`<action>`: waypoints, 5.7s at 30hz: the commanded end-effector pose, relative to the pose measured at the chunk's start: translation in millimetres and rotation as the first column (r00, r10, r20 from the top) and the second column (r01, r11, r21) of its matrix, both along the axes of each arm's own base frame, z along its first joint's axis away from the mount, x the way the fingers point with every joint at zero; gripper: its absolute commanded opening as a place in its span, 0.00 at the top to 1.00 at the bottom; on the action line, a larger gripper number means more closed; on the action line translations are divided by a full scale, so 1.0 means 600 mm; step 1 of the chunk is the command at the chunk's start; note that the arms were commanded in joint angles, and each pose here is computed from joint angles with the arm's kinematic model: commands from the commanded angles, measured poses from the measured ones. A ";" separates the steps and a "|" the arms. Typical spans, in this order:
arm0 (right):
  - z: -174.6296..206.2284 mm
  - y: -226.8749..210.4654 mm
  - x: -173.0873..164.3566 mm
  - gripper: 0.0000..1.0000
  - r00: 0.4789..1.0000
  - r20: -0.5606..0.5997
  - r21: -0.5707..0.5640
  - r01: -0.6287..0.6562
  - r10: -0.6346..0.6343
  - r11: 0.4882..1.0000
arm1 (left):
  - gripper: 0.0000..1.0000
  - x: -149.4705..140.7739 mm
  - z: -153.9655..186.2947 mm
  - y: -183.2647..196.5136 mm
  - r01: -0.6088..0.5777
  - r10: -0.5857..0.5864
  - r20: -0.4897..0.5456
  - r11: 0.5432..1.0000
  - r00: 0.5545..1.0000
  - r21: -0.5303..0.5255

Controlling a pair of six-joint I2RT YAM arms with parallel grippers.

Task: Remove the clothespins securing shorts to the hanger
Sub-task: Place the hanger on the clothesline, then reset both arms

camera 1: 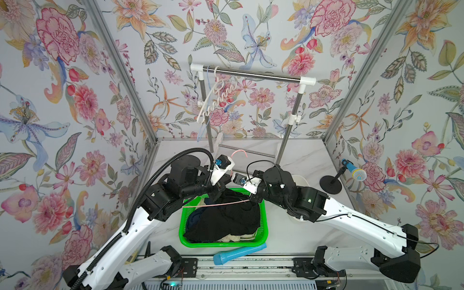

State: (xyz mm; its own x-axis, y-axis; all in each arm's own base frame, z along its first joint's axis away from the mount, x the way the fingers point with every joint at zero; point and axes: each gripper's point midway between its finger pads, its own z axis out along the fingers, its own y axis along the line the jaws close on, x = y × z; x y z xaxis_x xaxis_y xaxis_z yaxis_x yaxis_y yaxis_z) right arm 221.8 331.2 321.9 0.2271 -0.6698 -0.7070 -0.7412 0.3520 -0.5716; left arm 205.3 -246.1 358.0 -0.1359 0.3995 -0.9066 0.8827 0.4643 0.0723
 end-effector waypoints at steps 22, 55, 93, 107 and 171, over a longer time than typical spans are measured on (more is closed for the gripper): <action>0.058 -0.053 0.014 0.91 0.981 0.182 0.038 0.058 -0.064 0.998 | 1.00 -0.009 -0.017 0.060 -0.044 0.044 0.000 0.994 0.999 0.095; 0.153 -0.208 -0.001 0.03 0.924 -0.033 0.414 0.360 -0.382 0.836 | 1.00 0.371 0.214 0.050 -0.572 0.614 0.134 0.780 0.778 -0.252; 0.102 -0.223 0.010 0.01 0.881 -0.115 0.416 0.462 -0.459 0.783 | 0.12 0.392 0.178 0.010 -0.525 0.554 0.067 0.815 0.830 -0.245; 0.035 -0.378 0.037 0.01 0.616 -0.144 0.451 0.738 -0.775 0.502 | 0.00 0.127 0.195 0.282 -0.705 0.848 0.101 0.493 0.520 -0.509; -0.360 -0.559 0.273 0.01 0.546 -0.354 0.493 0.799 -0.760 0.344 | 0.01 0.281 -0.367 0.439 -0.865 0.899 0.260 0.420 0.354 -0.275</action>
State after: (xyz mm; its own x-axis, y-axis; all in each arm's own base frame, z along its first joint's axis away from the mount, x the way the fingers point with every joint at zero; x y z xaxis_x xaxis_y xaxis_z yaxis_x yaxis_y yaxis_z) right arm 372.4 -5.4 99.6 -0.2291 -0.0211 -0.9732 0.0294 0.9992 -0.0286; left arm 372.1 20.1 144.6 -0.0424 0.1302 -0.9906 -0.1415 0.9807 0.1350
